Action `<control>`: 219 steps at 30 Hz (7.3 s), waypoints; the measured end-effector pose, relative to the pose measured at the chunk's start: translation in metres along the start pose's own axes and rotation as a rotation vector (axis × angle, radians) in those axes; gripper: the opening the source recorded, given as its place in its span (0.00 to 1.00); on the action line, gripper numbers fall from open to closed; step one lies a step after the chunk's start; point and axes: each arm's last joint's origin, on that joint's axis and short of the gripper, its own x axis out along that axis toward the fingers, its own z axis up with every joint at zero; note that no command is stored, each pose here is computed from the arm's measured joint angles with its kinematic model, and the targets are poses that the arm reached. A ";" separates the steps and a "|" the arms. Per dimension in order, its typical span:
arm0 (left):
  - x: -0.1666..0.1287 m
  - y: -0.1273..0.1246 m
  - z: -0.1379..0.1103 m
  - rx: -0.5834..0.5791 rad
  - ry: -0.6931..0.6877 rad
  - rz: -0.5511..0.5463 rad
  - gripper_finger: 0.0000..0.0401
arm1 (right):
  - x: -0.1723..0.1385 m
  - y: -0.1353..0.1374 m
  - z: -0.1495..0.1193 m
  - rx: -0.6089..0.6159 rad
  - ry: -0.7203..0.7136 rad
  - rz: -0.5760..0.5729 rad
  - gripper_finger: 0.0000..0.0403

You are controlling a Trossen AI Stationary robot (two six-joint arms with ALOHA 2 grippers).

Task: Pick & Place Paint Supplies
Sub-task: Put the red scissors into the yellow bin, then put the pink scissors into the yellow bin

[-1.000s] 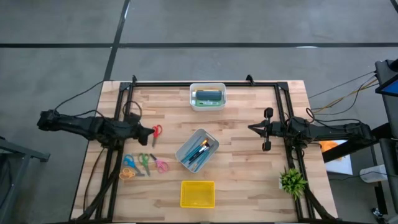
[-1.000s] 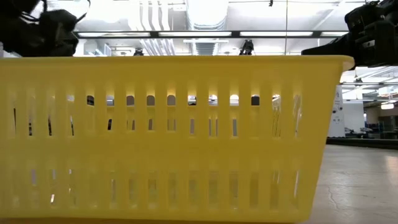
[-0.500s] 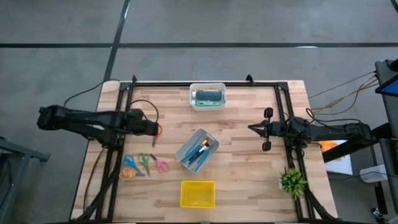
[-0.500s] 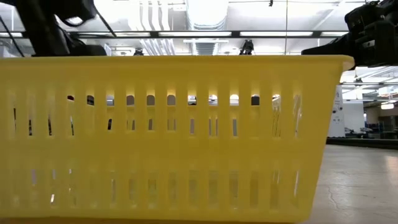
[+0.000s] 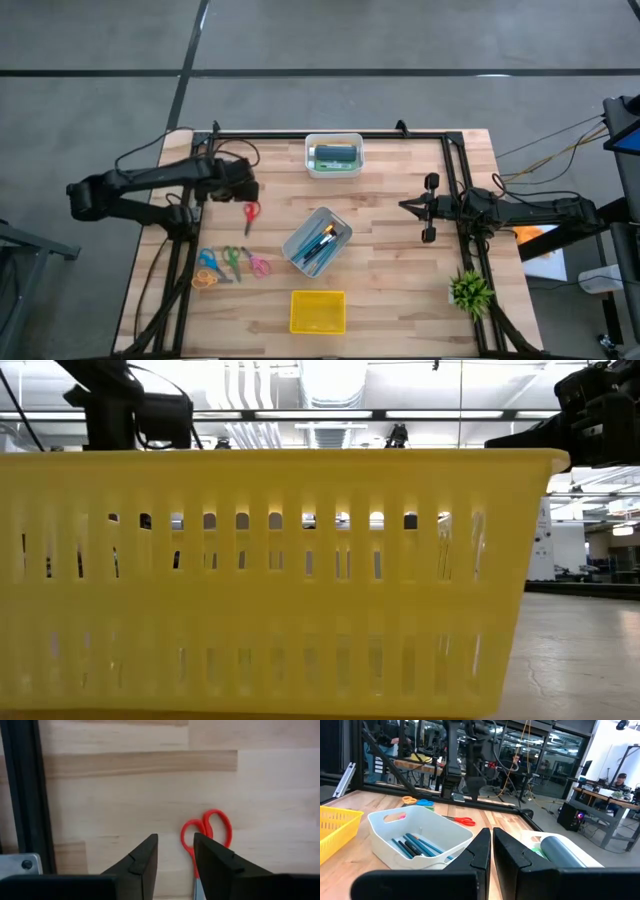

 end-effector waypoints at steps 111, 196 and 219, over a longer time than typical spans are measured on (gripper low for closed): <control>-0.079 -0.111 -0.178 1.161 -0.278 -0.631 0.01 | 0.000 0.000 0.000 0.000 0.000 0.000 0.04; -0.008 -0.246 -0.257 1.643 -0.152 -0.595 0.01 | 0.000 0.000 -0.003 -0.003 0.029 0.006 0.04; -0.008 -0.247 -0.258 1.627 -0.142 -0.607 0.13 | 0.000 0.001 -0.003 -0.003 0.029 0.006 0.04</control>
